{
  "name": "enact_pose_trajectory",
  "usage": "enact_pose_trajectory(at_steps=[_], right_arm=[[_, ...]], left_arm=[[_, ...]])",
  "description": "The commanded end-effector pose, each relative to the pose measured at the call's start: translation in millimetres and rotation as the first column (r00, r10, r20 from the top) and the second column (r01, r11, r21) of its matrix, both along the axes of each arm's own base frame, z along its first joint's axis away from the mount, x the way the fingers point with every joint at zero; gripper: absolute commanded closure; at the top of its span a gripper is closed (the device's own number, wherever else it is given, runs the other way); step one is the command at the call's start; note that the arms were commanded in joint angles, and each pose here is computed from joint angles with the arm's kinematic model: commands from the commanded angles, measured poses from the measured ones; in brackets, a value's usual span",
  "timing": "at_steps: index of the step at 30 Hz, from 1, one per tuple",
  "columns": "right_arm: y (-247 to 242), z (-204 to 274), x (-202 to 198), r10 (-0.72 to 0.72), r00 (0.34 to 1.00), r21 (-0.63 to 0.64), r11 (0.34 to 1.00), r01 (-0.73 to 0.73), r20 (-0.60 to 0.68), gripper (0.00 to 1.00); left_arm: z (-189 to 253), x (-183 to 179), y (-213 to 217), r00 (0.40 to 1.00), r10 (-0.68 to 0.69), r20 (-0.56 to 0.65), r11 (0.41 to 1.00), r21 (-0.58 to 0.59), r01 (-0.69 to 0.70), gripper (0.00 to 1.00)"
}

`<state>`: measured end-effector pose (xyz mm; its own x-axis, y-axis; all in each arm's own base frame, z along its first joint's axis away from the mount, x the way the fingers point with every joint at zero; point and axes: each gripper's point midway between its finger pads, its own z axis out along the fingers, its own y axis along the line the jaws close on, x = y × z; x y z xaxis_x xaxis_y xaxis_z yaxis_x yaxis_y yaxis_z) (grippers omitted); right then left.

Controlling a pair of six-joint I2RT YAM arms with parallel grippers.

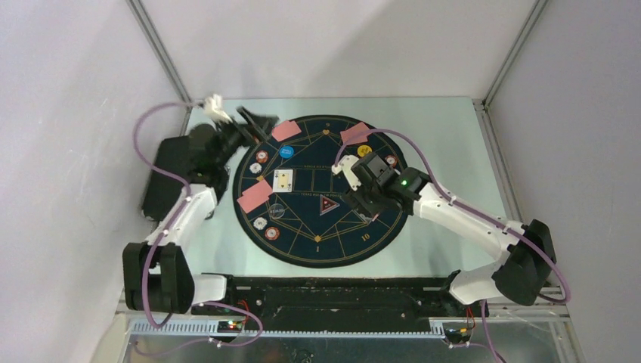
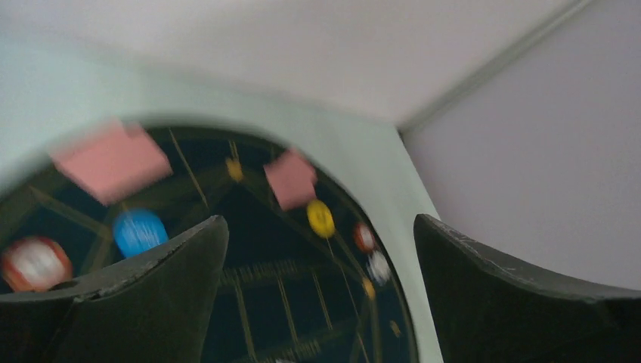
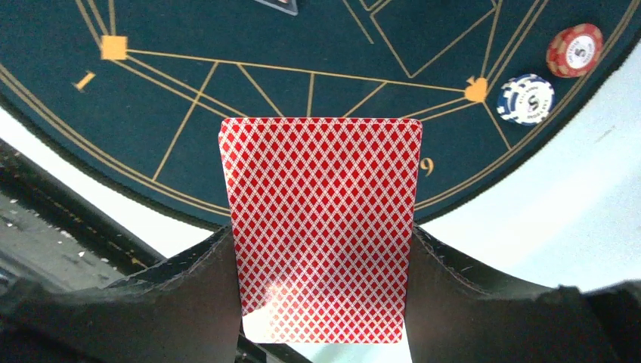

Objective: Distribute texas hold em gaming equipment

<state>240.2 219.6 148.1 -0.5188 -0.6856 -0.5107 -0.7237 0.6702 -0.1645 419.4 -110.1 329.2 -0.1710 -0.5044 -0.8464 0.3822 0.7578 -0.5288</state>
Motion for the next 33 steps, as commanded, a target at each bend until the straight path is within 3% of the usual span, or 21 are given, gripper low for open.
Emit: enact_pose_trajectory(at_steps=[1,5,9,17,22,27,33], right_arm=[[16.1,10.6,-6.0,0.031,0.999,0.104,0.994,-0.034,0.026,1.0],[22.0,3.7,-13.4,0.051,0.999,0.135,0.99,-0.051,0.002,1.0],[34.1,2.7,-21.6,0.106,0.994,0.188,0.977,-0.102,-0.011,1.0],[42.3,4.9,-30.2,0.152,0.988,0.227,0.963,-0.146,-0.013,1.0],[42.6,8.0,-32.9,0.16,0.987,0.229,0.961,-0.156,-0.001,1.0],[44.1,11.2,-34.7,0.171,0.985,0.235,0.957,-0.169,0.01,1.0],[46.4,10.0,-36.9,0.184,0.983,0.234,0.955,-0.181,0.008,1.0]], left_arm=[[-64.9,-49.2,-54.5,0.941,-0.271,-0.204,0.937,-0.279,0.21,0.0],[-108.5,-87.1,-93.5,0.88,-0.362,-0.307,0.926,-0.229,0.301,0.0],[-120.0,-131.2,-131.6,0.786,-0.542,-0.298,0.836,-0.292,0.465,0.0],[-153.8,-188.5,-175.0,0.627,-0.68,-0.38,0.731,-0.289,0.618,0.0],[-145.1,-203.1,-187.8,0.568,-0.753,-0.332,0.657,-0.339,0.673,0.0],[-159.7,-203.1,-197.9,0.543,-0.739,-0.399,0.666,-0.312,0.677,0.0],[-157.0,-210.0,-211.5,0.506,-0.769,-0.391,0.627,-0.31,0.715,0.0]])
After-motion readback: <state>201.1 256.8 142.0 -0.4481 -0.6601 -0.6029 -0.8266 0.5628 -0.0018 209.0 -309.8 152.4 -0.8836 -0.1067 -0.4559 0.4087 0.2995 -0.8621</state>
